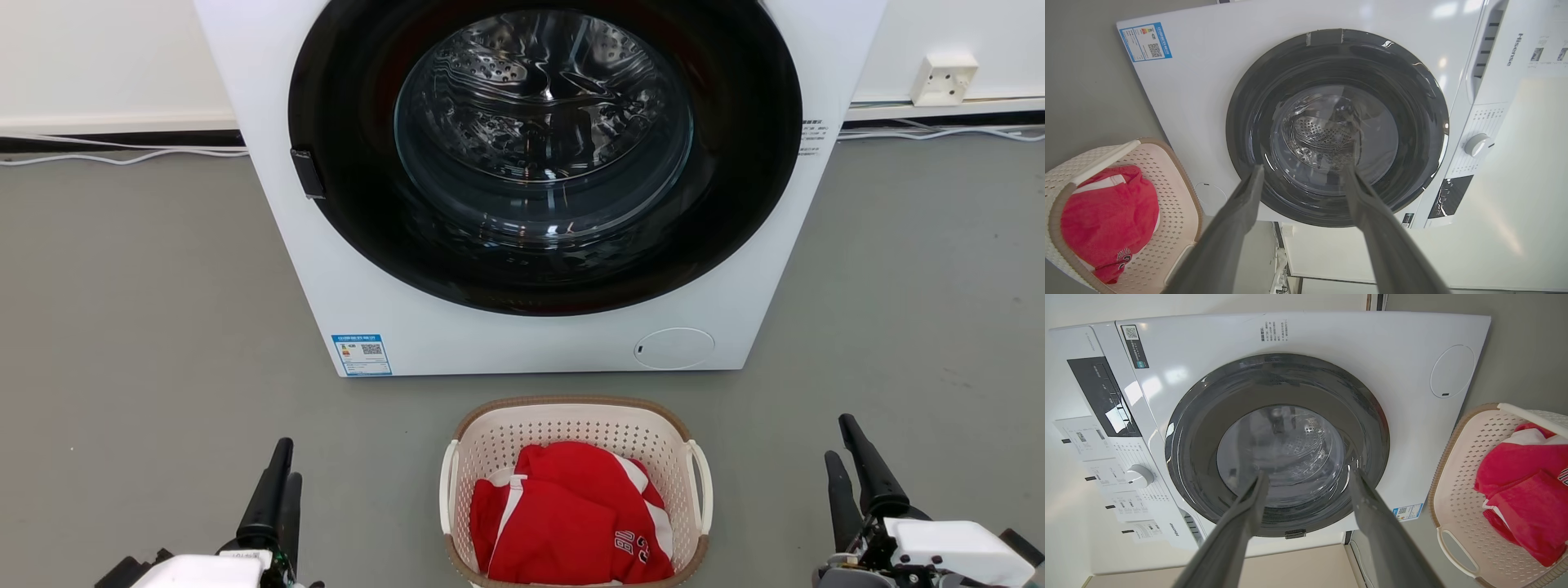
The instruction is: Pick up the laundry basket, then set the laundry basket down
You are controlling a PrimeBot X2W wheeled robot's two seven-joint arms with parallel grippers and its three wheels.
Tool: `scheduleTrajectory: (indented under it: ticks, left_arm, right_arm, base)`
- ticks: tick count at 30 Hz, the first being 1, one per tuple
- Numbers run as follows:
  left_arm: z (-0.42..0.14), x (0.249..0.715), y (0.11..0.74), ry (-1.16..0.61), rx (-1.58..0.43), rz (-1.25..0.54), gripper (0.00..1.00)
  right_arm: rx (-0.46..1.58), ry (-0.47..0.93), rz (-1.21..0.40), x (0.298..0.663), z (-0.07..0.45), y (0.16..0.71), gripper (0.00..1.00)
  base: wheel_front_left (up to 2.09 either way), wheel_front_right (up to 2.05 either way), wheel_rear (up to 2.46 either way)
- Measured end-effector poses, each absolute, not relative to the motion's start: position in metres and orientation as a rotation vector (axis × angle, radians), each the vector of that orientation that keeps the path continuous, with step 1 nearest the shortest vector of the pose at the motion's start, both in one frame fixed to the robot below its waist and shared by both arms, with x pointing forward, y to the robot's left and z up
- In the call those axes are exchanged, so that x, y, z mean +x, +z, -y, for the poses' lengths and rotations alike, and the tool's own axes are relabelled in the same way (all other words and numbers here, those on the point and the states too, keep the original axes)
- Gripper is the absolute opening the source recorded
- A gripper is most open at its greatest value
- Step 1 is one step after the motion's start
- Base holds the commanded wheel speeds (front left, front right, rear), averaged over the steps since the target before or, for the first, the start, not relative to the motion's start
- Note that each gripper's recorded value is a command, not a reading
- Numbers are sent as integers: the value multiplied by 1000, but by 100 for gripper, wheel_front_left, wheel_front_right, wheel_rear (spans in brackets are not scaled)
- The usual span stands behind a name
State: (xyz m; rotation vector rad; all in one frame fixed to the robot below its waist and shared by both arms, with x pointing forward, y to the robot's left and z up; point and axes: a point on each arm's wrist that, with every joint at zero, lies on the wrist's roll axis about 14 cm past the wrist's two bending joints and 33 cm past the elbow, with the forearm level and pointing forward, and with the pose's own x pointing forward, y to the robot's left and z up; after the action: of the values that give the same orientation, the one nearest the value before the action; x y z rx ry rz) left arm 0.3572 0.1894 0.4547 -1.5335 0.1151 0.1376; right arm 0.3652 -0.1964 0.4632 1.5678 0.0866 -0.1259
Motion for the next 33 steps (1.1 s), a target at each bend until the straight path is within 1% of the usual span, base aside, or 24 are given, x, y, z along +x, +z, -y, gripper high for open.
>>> scheduleTrajectory:
  ticks: [6,15,26,33]
  left_arm:
    - [-189,359,461,122,-1491,-99,100]
    - [-186,362,470,88,-1313,-86,100]
    - [-174,364,476,46,-1069,-107,100]
    - [-167,365,478,36,-956,-111,100]
  right_arm:
    - [1522,-110,-85,367,194,467,100]
    - [1376,-65,-79,371,189,477,100]
    - [1113,-12,-87,373,182,483,100]
    - [976,14,-59,375,179,492,100]
  base:
    - [0,0,0]
    - [0,0,0]
    - [0,0,0]
    - [0,0,0]
